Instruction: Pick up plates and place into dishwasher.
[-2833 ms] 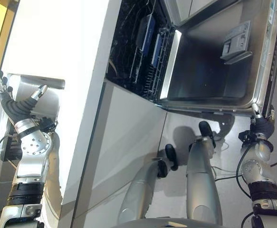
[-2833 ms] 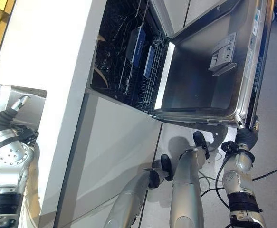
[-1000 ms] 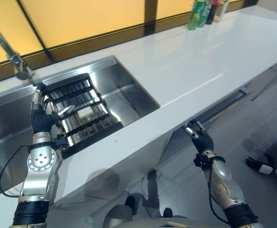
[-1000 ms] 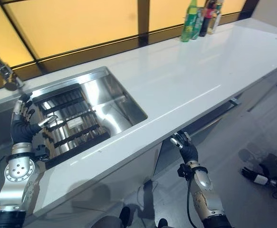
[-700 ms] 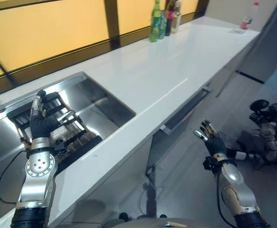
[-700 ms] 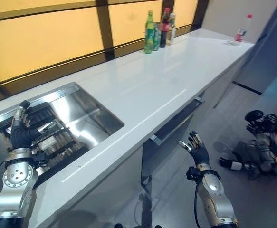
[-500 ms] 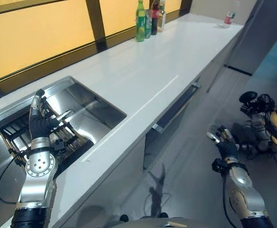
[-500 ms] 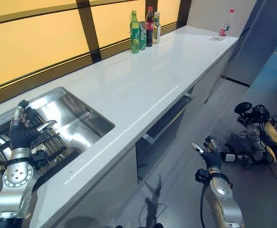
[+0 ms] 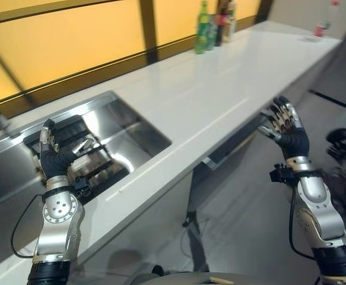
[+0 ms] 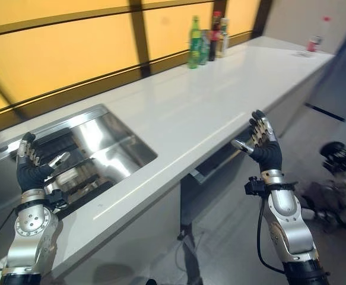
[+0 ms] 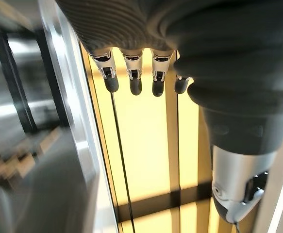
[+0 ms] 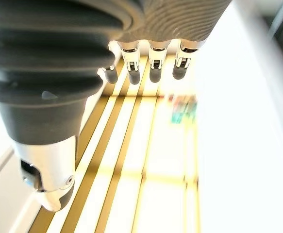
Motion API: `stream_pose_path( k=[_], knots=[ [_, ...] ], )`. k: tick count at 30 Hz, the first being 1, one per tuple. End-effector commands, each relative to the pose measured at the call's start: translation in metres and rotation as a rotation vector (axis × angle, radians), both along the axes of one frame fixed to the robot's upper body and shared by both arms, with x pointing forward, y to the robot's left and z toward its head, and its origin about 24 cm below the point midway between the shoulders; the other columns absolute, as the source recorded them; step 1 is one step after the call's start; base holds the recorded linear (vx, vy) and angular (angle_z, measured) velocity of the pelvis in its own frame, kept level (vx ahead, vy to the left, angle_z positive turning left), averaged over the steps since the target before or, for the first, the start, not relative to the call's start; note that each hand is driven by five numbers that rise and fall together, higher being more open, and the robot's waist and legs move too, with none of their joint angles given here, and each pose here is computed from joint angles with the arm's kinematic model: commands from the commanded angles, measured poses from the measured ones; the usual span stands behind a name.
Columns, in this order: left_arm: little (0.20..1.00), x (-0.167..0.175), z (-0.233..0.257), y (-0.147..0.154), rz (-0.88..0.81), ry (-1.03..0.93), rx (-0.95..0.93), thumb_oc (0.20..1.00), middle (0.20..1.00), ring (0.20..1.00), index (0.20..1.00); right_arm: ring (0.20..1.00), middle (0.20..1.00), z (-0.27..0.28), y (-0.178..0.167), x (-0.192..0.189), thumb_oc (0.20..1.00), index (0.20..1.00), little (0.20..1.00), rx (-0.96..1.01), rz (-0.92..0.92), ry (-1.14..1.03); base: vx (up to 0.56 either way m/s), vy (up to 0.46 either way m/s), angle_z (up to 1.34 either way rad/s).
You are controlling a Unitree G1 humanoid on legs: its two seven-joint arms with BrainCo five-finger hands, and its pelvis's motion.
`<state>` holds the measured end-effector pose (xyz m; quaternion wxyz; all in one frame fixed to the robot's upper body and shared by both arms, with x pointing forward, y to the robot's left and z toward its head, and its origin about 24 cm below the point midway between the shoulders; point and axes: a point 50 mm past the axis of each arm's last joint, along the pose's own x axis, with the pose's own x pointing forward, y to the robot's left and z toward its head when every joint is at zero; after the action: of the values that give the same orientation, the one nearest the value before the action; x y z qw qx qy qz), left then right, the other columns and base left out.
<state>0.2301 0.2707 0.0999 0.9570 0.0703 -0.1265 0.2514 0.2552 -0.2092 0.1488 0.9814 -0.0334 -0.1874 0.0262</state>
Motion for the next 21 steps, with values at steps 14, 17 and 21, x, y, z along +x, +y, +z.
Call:
stream_pose_path(
  k=[14,17,21],
  knots=[
    [1.0,0.028,0.029,-0.041,-0.197,-0.112,0.006,1.0,1.0,1.0,1.0,1.0,1.0,0.014,0.06,0.009,1.0,1.0,1.0,0.078,0.138,-0.135,0.03,0.167,0.84],
    [1.0,0.035,0.03,-0.053,-0.279,-0.109,0.005,1.0,1.0,1.0,1.0,1.0,1.0,0.007,0.057,0.008,1.0,1.0,1.0,0.088,0.117,-0.109,0.07,-0.053,0.61],
    [1.0,0.043,0.038,-0.069,-0.329,-0.135,-0.008,1.0,1.0,1.0,1.0,1.0,1.0,0.002,0.057,0.016,1.0,1.0,1.0,0.102,0.113,-0.082,0.04,-0.081,0.66]
  ],
)
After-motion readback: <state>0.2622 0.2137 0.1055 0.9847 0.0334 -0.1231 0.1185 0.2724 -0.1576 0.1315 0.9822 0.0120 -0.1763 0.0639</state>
